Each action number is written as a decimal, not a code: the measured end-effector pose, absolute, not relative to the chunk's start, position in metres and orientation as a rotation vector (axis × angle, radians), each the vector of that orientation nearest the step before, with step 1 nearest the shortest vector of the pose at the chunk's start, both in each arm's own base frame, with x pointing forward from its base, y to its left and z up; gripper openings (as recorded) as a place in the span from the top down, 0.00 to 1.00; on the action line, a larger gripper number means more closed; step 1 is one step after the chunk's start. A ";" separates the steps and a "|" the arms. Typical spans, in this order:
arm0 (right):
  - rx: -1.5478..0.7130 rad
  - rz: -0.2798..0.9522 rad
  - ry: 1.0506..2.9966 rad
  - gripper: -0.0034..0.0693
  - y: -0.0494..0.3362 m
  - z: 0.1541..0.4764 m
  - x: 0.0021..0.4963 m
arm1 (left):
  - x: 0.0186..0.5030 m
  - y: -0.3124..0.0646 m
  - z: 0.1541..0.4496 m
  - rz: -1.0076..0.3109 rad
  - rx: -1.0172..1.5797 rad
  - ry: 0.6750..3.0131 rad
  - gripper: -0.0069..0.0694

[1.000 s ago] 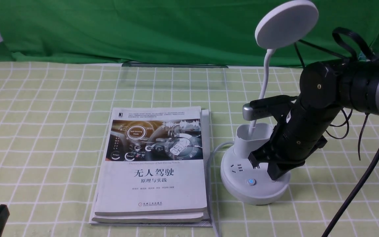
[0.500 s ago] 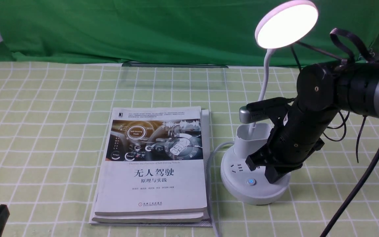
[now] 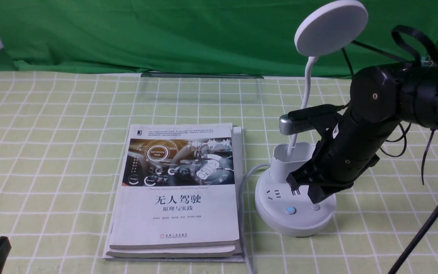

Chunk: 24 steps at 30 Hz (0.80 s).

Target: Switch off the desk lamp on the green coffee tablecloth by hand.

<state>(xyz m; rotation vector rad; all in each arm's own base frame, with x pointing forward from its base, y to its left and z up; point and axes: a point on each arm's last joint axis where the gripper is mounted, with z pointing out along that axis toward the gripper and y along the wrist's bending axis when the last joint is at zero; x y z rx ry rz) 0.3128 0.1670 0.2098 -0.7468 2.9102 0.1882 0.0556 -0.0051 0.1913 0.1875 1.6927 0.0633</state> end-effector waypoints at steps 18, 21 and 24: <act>-0.735 0.211 2.805 0.89 0.129 0.264 0.238 | 0.056 -0.005 0.191 0.063 0.188 1.693 0.59; -0.726 0.225 2.751 0.89 0.116 0.277 0.212 | 0.056 -0.005 0.191 0.063 0.188 1.693 0.59; -0.710 0.237 2.714 0.89 0.104 0.286 0.188 | 0.056 -0.005 0.191 0.063 0.188 1.693 0.59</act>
